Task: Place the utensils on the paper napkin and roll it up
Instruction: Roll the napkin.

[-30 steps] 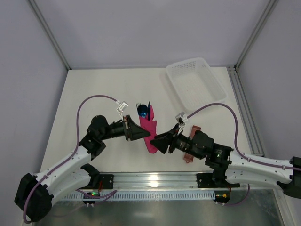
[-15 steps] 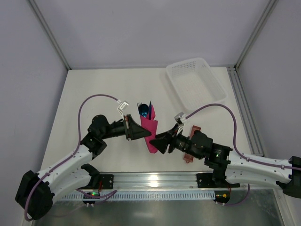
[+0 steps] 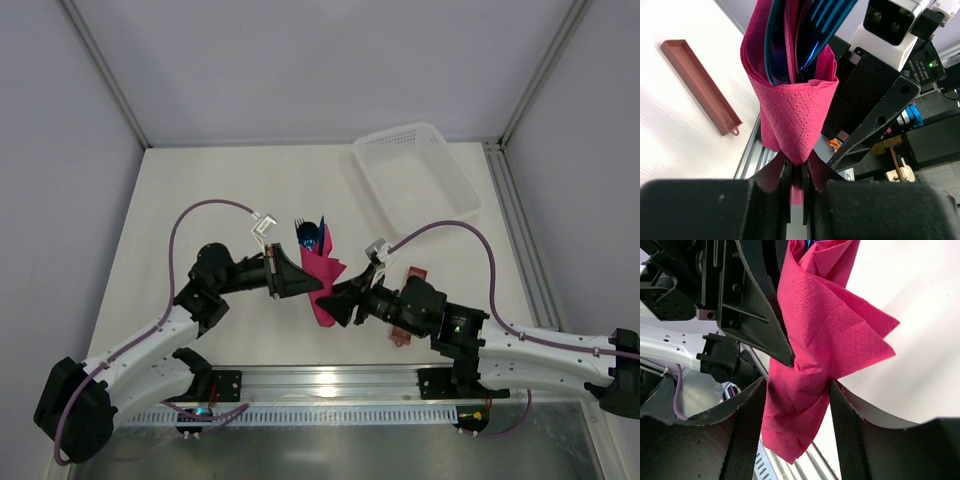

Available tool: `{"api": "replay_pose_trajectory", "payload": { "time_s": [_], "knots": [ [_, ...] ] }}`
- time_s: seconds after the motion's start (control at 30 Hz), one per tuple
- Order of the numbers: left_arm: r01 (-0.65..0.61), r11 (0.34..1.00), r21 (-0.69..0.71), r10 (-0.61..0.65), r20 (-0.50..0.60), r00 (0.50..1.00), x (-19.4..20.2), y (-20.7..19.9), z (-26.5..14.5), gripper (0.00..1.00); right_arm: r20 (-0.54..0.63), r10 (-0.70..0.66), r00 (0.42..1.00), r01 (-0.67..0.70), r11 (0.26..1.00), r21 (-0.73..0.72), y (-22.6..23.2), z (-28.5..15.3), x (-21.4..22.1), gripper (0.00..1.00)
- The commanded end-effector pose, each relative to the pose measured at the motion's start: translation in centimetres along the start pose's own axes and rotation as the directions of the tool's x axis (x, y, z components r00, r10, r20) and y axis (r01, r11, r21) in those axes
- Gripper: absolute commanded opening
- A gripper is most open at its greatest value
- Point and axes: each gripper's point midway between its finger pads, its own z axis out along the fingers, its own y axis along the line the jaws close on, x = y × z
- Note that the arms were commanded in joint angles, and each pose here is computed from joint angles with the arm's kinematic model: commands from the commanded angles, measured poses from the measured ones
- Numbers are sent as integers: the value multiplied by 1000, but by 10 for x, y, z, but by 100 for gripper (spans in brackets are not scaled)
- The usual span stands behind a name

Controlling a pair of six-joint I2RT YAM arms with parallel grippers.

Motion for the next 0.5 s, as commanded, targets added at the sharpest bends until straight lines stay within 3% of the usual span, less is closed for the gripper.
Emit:
{"api": "replay_pose_trajectory", "payload": {
  "time_s": [0.0,0.37,0.47],
  "knots": [
    [-98,989,111,94,36,995,-13,-29,1,0,68,-3,998,9,997,-82,20,2,-18,56],
    [-101,983,153,103,-6,995,-5,-33,1,0,101,-43,994,57,989,-135,25,2,-18,54],
    [-108,981,161,111,-7,994,-4,-34,1,0,124,-41,991,60,986,-156,28,0,-22,46]
  ]
}}
